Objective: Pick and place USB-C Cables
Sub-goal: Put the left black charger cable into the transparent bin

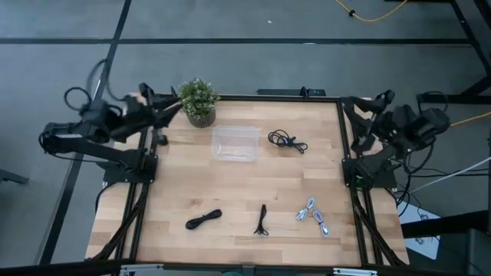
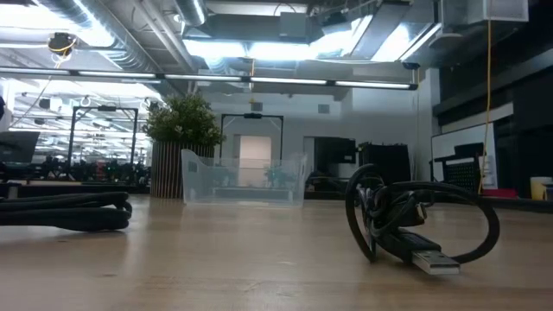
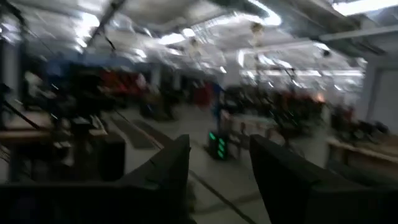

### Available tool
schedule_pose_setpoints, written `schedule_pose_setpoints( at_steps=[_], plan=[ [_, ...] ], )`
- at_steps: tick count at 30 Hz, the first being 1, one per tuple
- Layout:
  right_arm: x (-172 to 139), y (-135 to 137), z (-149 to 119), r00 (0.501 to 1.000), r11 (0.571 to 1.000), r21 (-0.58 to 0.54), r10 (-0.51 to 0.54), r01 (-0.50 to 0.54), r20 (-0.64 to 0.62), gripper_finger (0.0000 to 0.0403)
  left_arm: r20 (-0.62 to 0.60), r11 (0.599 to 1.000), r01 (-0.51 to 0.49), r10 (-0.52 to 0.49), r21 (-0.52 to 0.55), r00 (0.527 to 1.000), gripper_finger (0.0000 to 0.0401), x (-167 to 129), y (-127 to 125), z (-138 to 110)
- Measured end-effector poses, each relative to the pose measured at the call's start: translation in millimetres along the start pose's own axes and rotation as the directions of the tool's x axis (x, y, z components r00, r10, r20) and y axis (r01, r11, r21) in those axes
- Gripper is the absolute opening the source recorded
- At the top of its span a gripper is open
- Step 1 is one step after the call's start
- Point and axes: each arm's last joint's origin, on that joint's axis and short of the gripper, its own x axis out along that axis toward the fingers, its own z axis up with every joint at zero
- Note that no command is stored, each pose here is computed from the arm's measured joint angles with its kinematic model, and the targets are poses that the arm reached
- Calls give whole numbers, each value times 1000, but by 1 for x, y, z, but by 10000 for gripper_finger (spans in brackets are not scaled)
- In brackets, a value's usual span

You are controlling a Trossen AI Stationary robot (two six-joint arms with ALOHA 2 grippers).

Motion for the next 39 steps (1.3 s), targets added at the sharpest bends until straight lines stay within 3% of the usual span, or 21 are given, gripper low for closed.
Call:
schedule_pose_setpoints(
  at_steps=[6, 11, 14, 19, 25, 28, 31, 36, 39],
  plan=[
    [12, 12, 14, 985, 995, -79, -68, 56, -160, 174, -194, 996, 31, -13, 89, 981, 93, 26, -10, 14],
    [14, 19, 10, 966, 997, -79, -33, 14, -255, 174, -280, 993, 66, -36, 97, 959, 93, 44, -21, 5],
    [12, 23, 2, 949, 997, -46, 48, -66, -312, 174, -338, 992, 75, -37, 100, 940, 93, 54, -26, -7],
    [10, 26, -16, 882, 985, 27, 167, -173, -441, 174, -465, 993, 113, -78, 48, 882, 93, 70, -31, -30],
    [16, 29, -47, 773, 996, 54, 93, -76, -628, 174, -596, 985, 175, -134, 11, 791, 93, 90, -33, -60],
    [27, 36, -69, 702, 998, 41, 59, -43, -710, 174, -633, 981, 192, -151, -4, 760, 93, 100, -34, -72],
    [42, 43, -99, 596, 1000, 8, 19, -22, -803, 174, -672, 974, 223, -184, -30, 717, 93, 106, -35, -83],
    [61, 46, -163, 353, 997, -60, -38, -53, -935, 174, -771, 956, 283, -238, -78, 590, 93, 105, -39, -101],
    [70, 43, -195, 268, 994, -96, -78, -55, -960, 174, -833, 950, 299, -239, -93, 499, 93, 101, -43, -111]
  ],
)
